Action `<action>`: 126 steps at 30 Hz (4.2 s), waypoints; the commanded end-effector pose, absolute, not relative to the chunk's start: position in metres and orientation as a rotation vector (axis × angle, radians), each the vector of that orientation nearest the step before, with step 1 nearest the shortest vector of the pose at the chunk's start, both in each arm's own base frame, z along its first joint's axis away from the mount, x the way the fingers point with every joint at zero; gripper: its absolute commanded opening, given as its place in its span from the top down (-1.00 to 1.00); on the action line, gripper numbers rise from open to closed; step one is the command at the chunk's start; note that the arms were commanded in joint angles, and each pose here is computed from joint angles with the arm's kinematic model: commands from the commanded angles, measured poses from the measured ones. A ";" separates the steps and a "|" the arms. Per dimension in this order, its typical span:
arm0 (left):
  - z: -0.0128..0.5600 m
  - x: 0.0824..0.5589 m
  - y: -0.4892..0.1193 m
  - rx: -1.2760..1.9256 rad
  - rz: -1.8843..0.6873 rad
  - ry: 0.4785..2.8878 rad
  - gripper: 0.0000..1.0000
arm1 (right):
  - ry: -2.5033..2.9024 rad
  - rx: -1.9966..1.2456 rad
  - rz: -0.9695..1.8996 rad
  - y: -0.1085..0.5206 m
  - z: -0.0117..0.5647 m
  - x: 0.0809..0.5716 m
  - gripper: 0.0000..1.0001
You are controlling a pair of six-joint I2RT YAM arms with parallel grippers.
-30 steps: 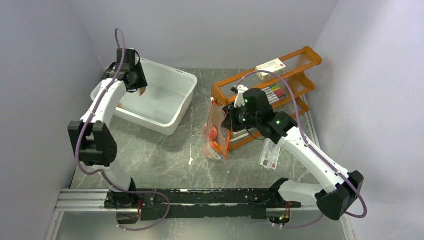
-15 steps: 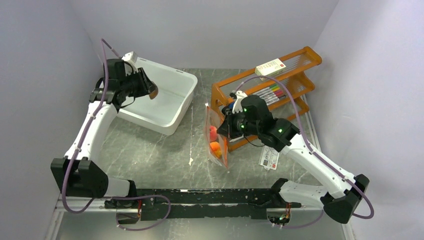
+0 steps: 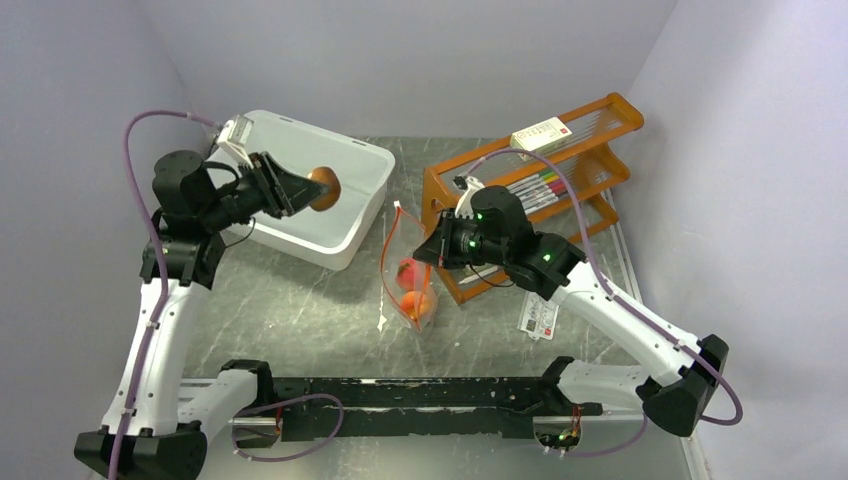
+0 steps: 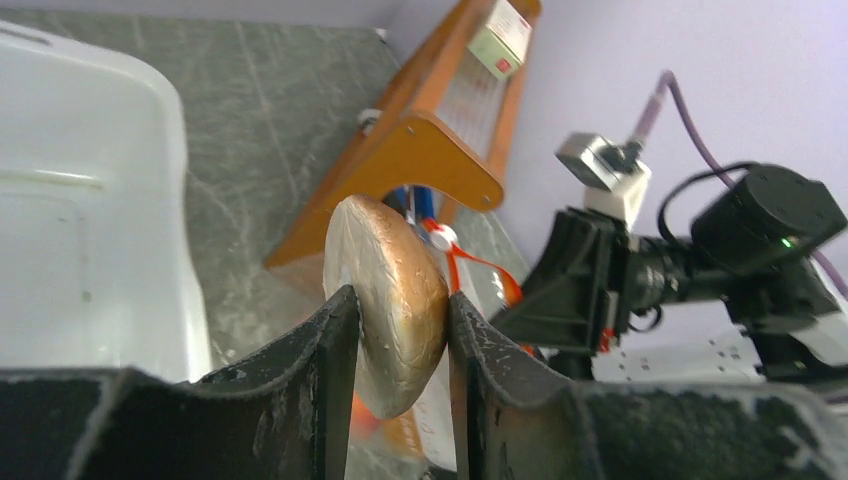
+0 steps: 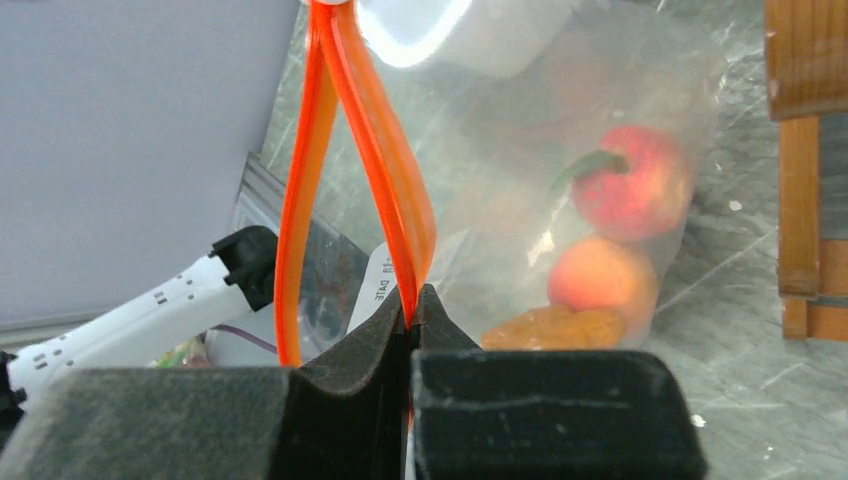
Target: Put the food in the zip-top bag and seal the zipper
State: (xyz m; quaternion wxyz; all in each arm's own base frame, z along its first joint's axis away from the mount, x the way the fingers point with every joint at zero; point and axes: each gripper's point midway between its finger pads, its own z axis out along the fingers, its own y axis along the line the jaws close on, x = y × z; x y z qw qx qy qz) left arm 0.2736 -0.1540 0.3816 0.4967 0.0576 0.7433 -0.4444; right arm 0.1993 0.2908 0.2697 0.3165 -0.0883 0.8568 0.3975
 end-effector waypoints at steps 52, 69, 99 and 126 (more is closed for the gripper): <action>0.298 0.216 -0.237 0.268 -1.561 1.950 0.23 | 2.208 -0.054 1.132 0.330 0.266 0.230 1.00; 0.280 0.227 -0.243 0.279 -1.424 2.039 -0.02 | 2.206 -0.079 1.126 0.328 0.266 0.227 1.00; 0.290 0.313 -0.134 -0.024 -0.442 2.088 -0.99 | 2.098 -0.440 0.991 0.292 0.263 0.199 1.00; 0.131 0.429 0.063 -1.100 0.303 2.199 -0.68 | 2.038 -0.629 0.773 0.255 0.275 0.194 1.00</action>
